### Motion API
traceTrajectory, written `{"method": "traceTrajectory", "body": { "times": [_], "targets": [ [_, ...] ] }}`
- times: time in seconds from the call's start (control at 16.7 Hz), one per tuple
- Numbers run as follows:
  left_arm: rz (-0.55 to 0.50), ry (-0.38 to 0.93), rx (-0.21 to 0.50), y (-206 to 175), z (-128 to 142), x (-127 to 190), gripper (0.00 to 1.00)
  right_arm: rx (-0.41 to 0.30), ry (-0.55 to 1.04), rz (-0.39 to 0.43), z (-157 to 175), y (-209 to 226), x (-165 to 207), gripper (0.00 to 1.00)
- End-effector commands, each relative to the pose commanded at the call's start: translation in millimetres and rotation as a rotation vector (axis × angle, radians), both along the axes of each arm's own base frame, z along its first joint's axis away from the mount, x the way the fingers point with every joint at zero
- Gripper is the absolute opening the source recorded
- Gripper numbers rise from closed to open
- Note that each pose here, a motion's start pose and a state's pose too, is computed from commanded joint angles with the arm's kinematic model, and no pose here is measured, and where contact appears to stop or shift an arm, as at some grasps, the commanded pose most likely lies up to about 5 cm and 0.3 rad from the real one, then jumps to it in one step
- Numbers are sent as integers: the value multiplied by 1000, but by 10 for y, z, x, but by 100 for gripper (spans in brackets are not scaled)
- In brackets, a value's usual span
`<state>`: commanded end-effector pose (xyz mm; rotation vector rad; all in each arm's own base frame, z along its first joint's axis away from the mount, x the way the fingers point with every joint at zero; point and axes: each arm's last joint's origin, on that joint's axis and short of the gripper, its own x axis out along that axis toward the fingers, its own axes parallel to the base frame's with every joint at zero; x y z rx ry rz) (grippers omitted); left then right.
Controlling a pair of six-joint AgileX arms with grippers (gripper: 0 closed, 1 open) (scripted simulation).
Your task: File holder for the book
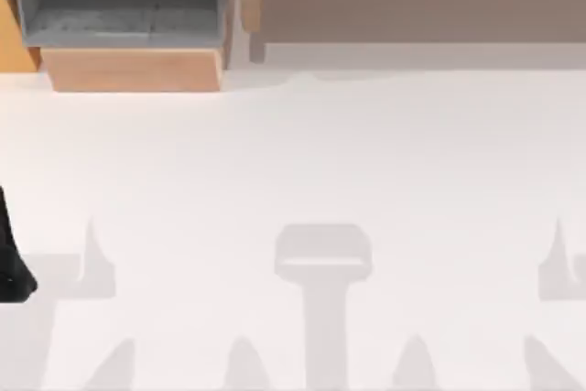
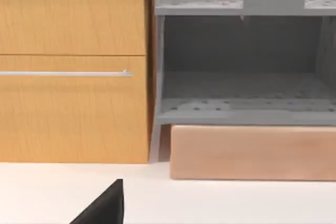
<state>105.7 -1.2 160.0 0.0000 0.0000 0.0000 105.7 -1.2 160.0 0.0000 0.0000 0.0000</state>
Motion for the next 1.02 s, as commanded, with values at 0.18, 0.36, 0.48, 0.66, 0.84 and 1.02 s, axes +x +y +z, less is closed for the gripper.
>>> {"method": "traceTrajectory", "body": {
  "times": [0.18,0.36,0.48,0.66,0.84,1.02],
  "targets": [
    [0,-1,0,-3,17,2,100,0,0,0,0,0,0,100],
    [-1,-5,0,-30,175,25,100,0,0,0,0,0,0,100],
    [-3,-10,0,-66,364,74,100,0,0,0,0,0,0,100],
    [-10,-17,-1,-165,738,240,100,0,0,0,0,0,0,100],
    [-20,-23,-4,-356,1142,553,100,0,0,0,0,0,0,100],
    [-32,-25,-9,-694,1477,1009,100,0,0,0,0,0,0,100]
  ]
}}
